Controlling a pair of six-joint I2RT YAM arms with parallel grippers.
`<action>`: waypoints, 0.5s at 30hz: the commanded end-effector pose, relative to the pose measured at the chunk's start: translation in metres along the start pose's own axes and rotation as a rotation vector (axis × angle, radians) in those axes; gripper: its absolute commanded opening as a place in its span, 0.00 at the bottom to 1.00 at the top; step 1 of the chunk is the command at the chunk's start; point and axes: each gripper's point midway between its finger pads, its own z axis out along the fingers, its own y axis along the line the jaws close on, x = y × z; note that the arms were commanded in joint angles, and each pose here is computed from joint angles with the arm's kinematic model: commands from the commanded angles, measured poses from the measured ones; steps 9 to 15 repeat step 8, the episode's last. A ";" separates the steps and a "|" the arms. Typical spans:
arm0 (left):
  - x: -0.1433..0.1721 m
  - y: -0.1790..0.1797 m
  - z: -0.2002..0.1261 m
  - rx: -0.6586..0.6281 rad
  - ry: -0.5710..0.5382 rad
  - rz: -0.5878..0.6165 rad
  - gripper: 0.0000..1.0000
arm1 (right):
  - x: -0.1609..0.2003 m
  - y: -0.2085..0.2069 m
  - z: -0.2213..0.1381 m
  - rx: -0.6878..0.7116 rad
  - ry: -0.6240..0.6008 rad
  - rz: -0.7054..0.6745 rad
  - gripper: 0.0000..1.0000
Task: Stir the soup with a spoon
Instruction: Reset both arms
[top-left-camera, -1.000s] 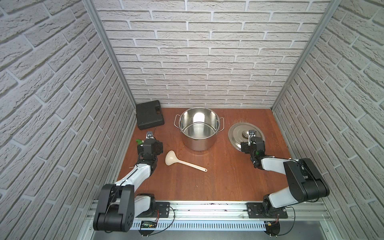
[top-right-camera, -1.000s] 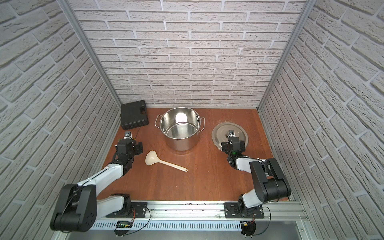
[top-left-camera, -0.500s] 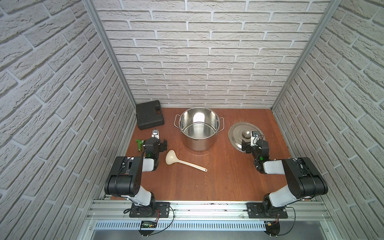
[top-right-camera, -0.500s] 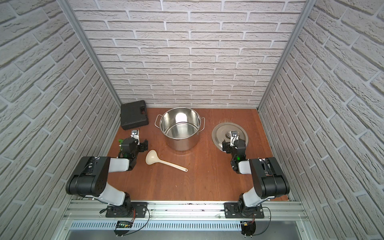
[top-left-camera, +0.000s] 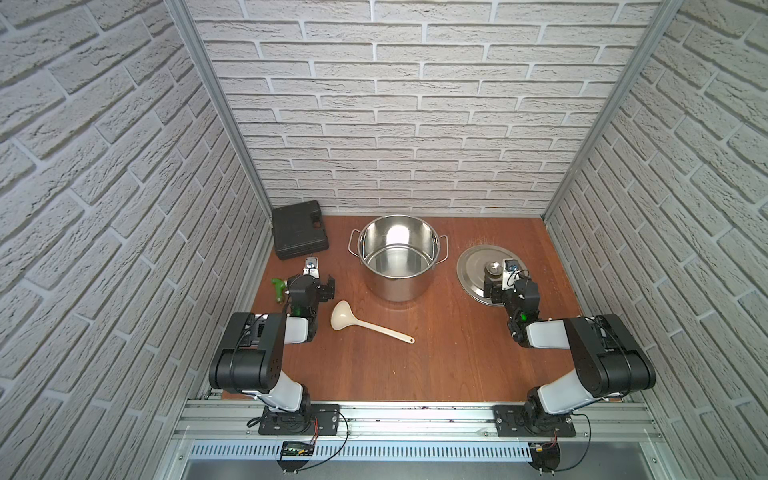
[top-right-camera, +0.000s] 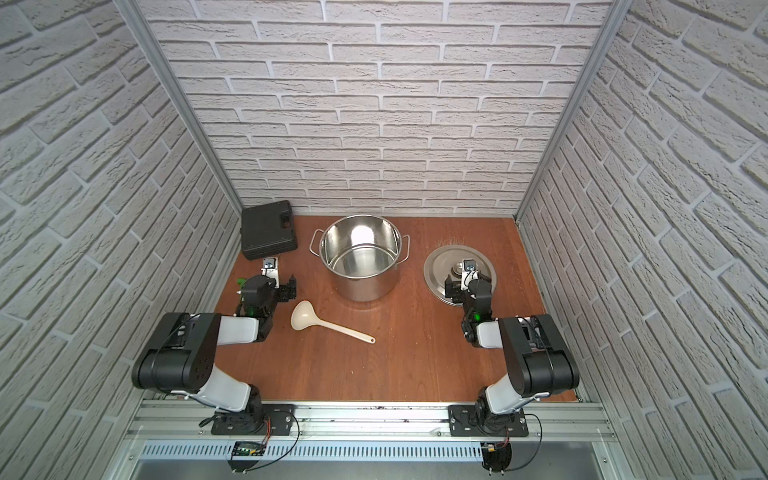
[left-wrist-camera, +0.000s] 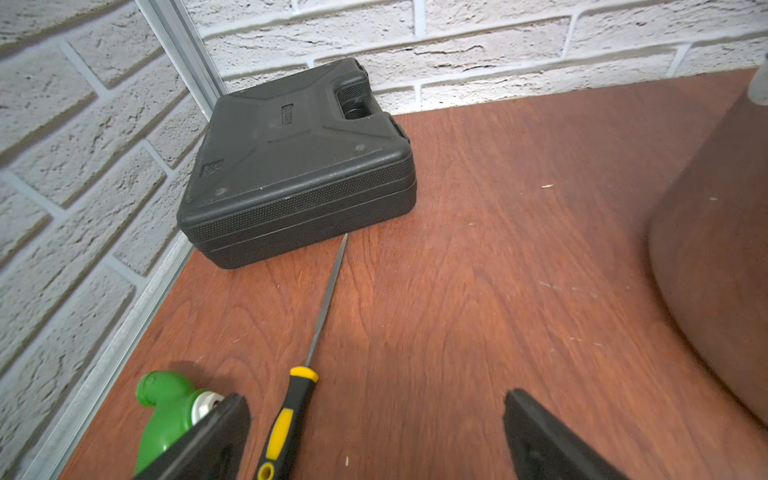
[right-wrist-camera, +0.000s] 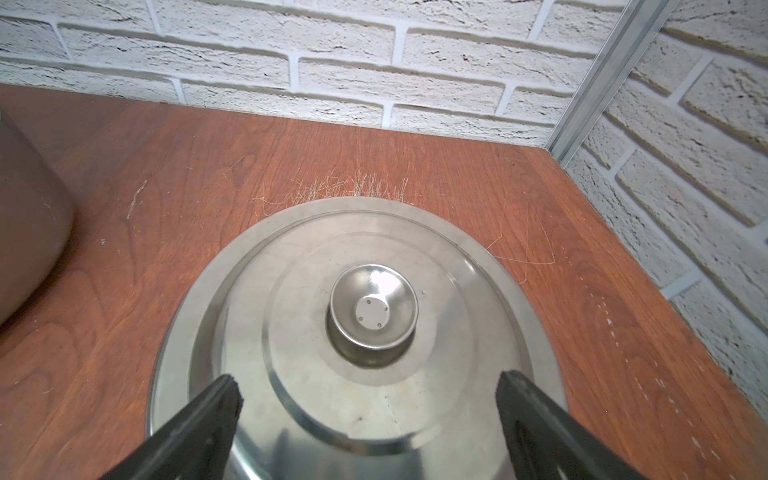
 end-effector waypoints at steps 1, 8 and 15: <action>-0.008 -0.002 -0.001 0.006 -0.044 0.008 0.98 | -0.008 0.001 0.001 -0.012 -0.037 0.010 0.99; -0.008 -0.002 -0.001 0.005 -0.044 0.009 0.98 | -0.010 0.000 0.001 -0.046 -0.037 0.036 0.99; -0.008 -0.002 -0.001 0.005 -0.044 0.009 0.98 | -0.010 0.000 0.001 -0.046 -0.037 0.036 0.99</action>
